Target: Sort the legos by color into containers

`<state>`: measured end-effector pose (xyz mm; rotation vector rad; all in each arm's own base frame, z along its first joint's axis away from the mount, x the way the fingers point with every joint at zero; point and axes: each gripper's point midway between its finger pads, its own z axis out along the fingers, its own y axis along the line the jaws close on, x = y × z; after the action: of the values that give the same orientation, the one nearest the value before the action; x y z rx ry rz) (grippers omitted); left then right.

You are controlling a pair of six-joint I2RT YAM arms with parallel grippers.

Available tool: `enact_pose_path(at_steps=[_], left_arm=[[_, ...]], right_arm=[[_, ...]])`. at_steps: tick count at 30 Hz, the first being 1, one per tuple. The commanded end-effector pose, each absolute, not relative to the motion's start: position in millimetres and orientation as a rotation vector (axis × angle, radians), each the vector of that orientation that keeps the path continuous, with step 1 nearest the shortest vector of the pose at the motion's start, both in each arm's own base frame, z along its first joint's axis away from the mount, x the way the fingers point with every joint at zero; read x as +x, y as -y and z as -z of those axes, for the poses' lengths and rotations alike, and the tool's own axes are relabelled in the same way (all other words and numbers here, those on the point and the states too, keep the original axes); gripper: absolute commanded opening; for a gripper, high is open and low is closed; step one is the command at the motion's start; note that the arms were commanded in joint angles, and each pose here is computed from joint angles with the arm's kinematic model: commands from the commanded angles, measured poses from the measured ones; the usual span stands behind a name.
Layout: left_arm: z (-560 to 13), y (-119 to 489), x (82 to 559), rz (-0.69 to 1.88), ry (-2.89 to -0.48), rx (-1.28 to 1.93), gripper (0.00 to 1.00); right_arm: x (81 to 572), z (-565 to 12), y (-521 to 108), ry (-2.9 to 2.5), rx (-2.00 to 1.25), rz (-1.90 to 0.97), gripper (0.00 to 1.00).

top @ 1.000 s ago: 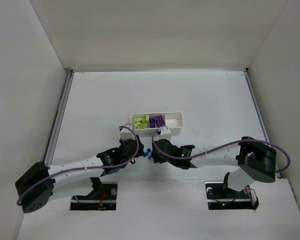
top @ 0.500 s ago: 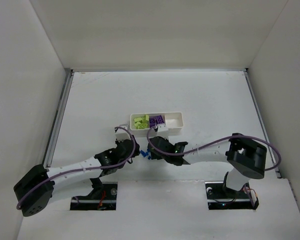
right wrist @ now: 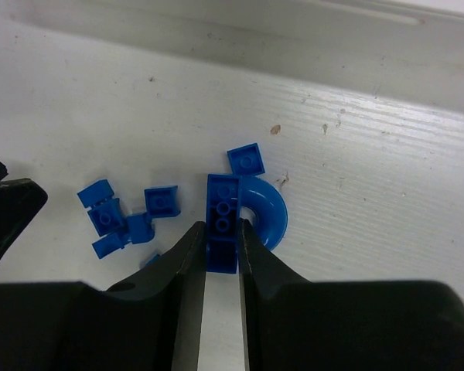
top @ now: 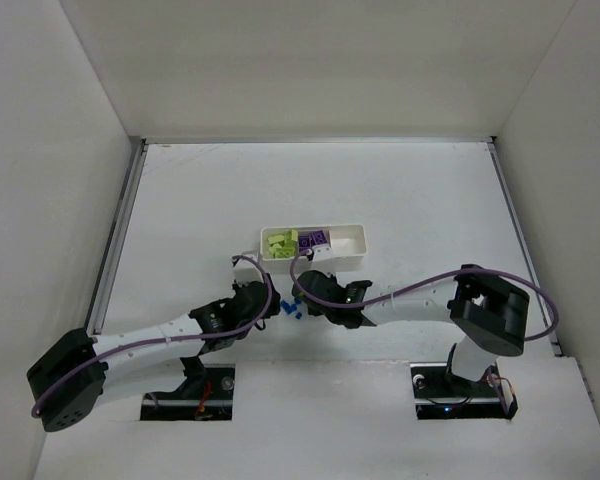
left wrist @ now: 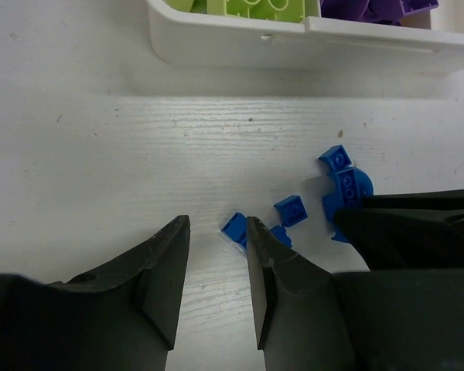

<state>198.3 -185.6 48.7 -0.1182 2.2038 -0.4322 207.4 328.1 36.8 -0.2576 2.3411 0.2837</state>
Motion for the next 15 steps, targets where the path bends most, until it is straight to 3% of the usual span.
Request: enact_pose_path(at_steps=[1,9,15], left_arm=[[-49,186,194,0.431,-2.209,-0.101,0.33],[-55,201,185,0.428,-2.207,0.008,0.32],[-56,212,183,0.39,-2.201,0.063,0.32]], right_arm=[[216,-65,-329,-2.281,-0.215,-0.323,0.23],[214,-106,-321,-2.214,-0.172,-0.433,0.23],[255,-138,-290,-2.127,-0.084,-0.416,0.23]])
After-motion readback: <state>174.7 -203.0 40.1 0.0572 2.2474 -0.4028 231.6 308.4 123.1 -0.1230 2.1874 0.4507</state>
